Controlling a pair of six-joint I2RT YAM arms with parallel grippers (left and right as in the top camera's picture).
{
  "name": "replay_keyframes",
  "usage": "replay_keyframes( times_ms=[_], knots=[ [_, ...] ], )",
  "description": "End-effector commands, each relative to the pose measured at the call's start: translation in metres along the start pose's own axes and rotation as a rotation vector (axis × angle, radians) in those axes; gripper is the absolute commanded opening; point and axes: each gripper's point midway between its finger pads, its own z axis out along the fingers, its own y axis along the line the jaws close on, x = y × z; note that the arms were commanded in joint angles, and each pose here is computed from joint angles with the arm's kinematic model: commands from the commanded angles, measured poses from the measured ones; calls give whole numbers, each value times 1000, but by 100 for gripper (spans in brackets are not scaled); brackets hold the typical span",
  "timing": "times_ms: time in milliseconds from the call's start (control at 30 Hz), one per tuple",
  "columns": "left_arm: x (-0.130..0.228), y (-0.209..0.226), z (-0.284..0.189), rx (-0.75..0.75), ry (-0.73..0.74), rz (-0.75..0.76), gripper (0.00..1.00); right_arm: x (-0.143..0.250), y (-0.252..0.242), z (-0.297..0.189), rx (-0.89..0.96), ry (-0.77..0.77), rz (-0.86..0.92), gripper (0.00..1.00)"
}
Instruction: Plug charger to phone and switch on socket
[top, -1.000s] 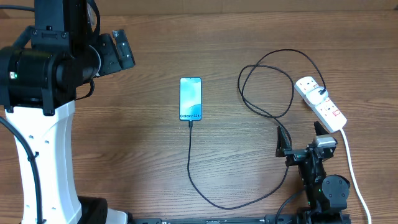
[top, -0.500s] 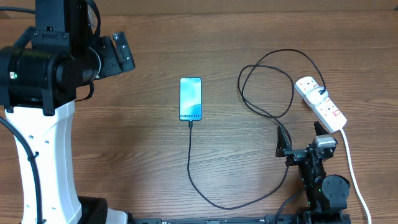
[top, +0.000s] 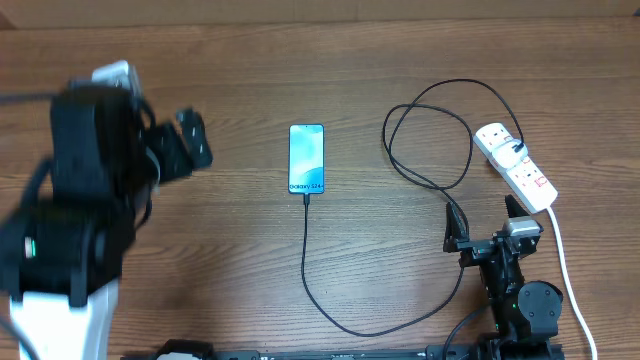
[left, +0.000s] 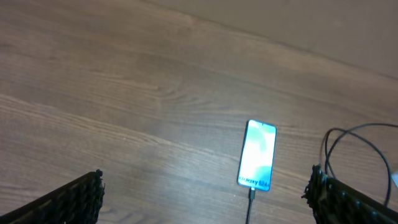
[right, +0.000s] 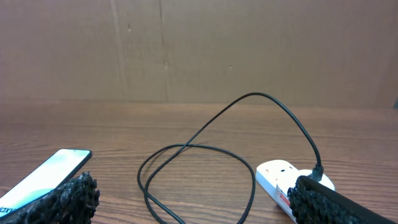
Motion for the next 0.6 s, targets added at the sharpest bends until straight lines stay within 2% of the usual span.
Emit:
replay_keyframes(
  times_ms=[0, 400, 567],
  knots=[
    [20, 14, -1, -16, -29, 18, 100, 1, 0, 0, 4, -6, -5, 100],
    [79, 36, 1, 45, -166, 4, 100, 1, 0, 0, 4, -6, -5, 100],
    [94, 36, 7, 86, -225, 67, 100, 1, 0, 0, 4, -6, -5, 100]
  ],
)
